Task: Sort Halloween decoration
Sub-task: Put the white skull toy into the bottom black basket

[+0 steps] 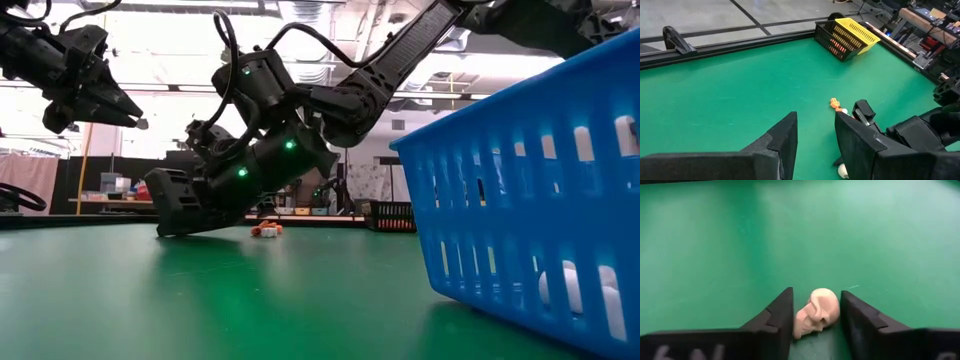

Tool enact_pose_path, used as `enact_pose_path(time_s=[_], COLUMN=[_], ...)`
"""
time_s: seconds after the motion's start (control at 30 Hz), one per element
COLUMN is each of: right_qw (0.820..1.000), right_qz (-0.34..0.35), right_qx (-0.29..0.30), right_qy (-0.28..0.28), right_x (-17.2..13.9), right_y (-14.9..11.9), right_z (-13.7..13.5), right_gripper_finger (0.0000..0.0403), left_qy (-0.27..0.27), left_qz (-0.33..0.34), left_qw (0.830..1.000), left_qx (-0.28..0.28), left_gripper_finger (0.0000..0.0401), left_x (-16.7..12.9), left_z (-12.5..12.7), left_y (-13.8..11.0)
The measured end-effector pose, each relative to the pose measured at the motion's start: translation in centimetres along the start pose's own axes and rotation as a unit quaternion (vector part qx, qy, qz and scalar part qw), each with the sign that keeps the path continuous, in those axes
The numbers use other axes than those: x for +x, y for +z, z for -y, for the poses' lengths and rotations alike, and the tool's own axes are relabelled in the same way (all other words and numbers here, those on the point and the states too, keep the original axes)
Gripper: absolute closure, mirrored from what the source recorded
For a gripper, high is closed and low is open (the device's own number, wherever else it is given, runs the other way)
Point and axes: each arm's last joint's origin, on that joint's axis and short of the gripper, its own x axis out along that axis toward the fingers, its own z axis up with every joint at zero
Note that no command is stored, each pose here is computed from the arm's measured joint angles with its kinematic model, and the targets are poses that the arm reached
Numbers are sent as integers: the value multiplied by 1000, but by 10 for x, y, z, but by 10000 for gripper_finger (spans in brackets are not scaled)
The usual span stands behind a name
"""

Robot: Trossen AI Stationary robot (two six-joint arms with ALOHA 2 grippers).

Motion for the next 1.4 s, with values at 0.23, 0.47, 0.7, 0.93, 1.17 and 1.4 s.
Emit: enact_pose_path(time_s=[0.23, 0.47, 0.7, 0.93, 1.17, 1.4], right_qw=[1000, 1000, 999, 994, 976, 955], right_qz=[0, 4, 19, -72, -200, -291], right_qx=[4, 5, -8, -60, -52, 41], right_qy=[2, 9, 24, 54, 69, 43], right_x=[-2, -11, -39, -112, -223, -317], right_y=[1, 13, 49, 83, 97, 83], right_z=[-3, -3, -8, -28, -48, -71], right_gripper_finger=[325, 337, 336, 335, 335, 335], left_qy=[0, -1, -1, -1, 2, 4], left_qz=[0, 0, -2, -3, -3, -3], left_qw=[1000, 1000, 1000, 1000, 1000, 1000], left_qx=[0, 0, -3, -3, -6, -6], left_gripper_finger=[280, 280, 280, 280, 280, 280], left_x=[0, 0, 0, 0, 0, 0], left_z=[0, 0, 0, 0, 0, -1], left_y=[0, 0, 0, 0, -1, -1])
